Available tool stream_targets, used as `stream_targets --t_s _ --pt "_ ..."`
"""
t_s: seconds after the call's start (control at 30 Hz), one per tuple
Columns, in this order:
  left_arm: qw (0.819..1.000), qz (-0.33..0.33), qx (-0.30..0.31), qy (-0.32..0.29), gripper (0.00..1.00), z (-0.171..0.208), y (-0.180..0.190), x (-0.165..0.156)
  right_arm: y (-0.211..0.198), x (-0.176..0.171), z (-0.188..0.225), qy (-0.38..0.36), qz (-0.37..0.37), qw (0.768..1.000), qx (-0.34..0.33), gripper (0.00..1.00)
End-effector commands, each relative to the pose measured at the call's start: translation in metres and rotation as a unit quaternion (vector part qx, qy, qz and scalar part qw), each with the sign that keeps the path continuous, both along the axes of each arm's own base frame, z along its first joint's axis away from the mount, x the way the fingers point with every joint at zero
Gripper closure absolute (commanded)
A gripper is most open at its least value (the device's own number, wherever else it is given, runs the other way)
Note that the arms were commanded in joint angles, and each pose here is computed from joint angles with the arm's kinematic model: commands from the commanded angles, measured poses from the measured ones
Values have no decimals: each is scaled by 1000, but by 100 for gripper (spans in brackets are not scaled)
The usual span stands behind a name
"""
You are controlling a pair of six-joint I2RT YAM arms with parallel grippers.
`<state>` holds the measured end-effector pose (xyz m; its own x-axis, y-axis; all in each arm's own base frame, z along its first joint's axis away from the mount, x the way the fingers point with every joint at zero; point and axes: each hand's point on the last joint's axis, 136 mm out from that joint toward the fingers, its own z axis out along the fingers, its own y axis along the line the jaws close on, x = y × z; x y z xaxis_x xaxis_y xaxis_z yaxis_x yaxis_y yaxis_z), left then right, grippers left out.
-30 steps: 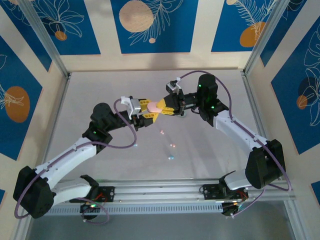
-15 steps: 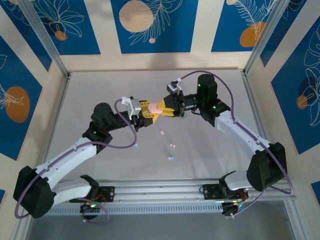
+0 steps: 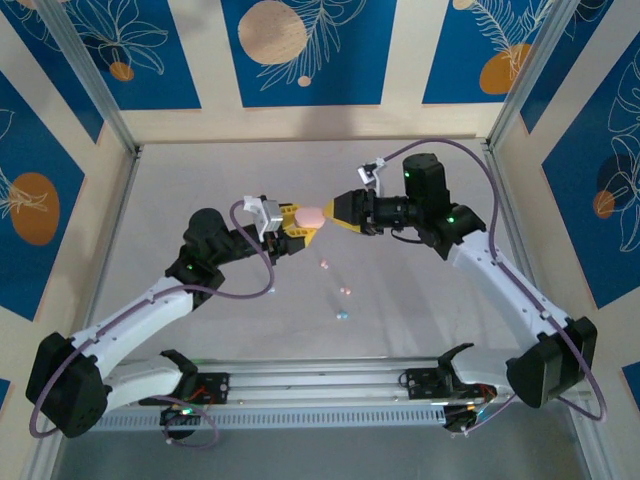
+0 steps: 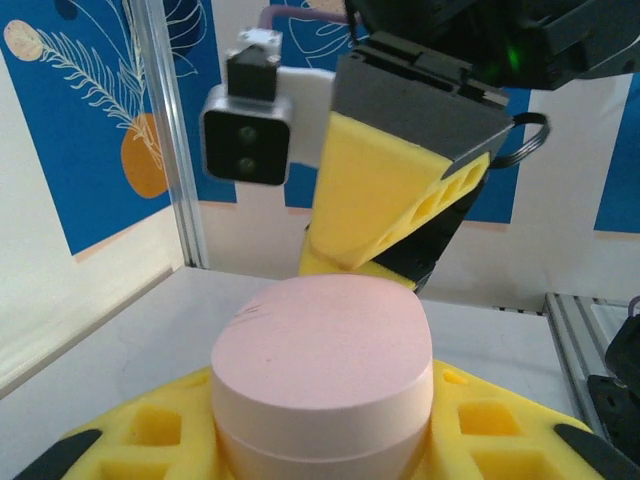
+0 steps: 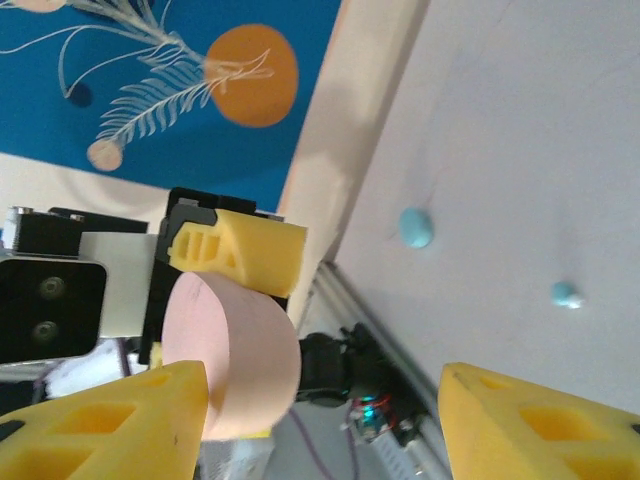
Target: Insert wireless bluetooth earbuds into charging case
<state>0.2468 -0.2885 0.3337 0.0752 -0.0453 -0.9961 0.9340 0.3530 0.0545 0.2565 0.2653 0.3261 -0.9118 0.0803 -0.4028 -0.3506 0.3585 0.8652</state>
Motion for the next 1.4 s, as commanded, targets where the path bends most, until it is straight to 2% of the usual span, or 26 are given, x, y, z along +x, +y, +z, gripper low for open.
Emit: stream_targets --t_s 0.0,0.13,0.47,0.7,0.9,1.17,1.37 --pt "999 7 -18 -26 70 17 1 3 -22 6 3 -57 -54 996 -51 36" --pt "1000 10 -15 -20 70 10 0 5 -37 4 4 -82 -82 991 -68 36" --pt "1000 11 -17 3 70 -6 -1 9 -40 -1 -3 -95 -59 991 -79 36" --pt "1000 -5 -17 12 71 -12 -3 4 -41 -12 -8 -166 -18 981 -97 36" --pt "999 -14 -18 25 71 -17 -2 -2 -34 -21 2 -216 26 972 -86 37" --pt "999 -30 -19 30 71 -12 -2 -11 -13 -44 8 -306 108 943 -79 37" --pt "998 -39 -26 29 71 -5 -2 -17 -3 -48 3 -334 124 930 -92 37"
